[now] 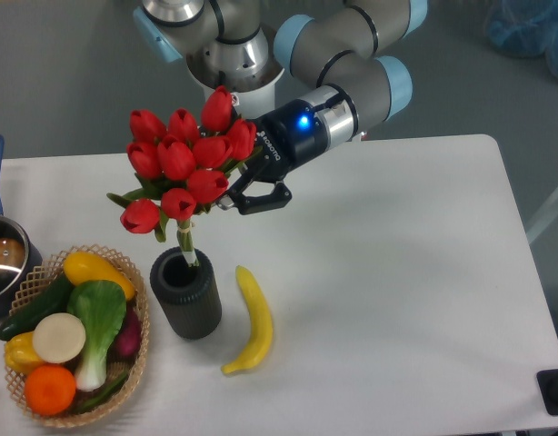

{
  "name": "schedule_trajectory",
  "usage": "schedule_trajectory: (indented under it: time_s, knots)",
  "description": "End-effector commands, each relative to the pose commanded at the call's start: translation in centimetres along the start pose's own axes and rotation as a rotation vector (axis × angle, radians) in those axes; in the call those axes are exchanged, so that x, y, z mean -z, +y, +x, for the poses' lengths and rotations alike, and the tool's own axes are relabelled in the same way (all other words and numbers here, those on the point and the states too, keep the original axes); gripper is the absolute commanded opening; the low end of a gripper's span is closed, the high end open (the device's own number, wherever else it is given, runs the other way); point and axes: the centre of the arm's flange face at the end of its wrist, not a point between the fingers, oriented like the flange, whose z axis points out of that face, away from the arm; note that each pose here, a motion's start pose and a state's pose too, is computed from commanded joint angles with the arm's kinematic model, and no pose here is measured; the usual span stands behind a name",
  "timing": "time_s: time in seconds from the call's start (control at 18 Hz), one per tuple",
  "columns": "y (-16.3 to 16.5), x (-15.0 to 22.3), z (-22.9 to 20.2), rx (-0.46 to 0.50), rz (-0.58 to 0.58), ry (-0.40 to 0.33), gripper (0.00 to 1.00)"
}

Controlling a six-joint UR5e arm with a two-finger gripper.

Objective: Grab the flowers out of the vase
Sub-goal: 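Lift the gripped tulips straight up out of the vase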

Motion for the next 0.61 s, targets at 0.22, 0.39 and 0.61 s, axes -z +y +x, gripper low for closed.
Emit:
schedule_trajectory:
  time_s: [0.22,0.39,0.61]
  knots:
    - [-0.6,1.7,-0.5,-0.007,0.009,-0.032,0.52]
    - [-1.0,4.0,-1.3,-0.014,0.01,-0.079,0.52]
    - [-2.5,8.6,-2.7,-0.047,0.026,-0.161,0.52]
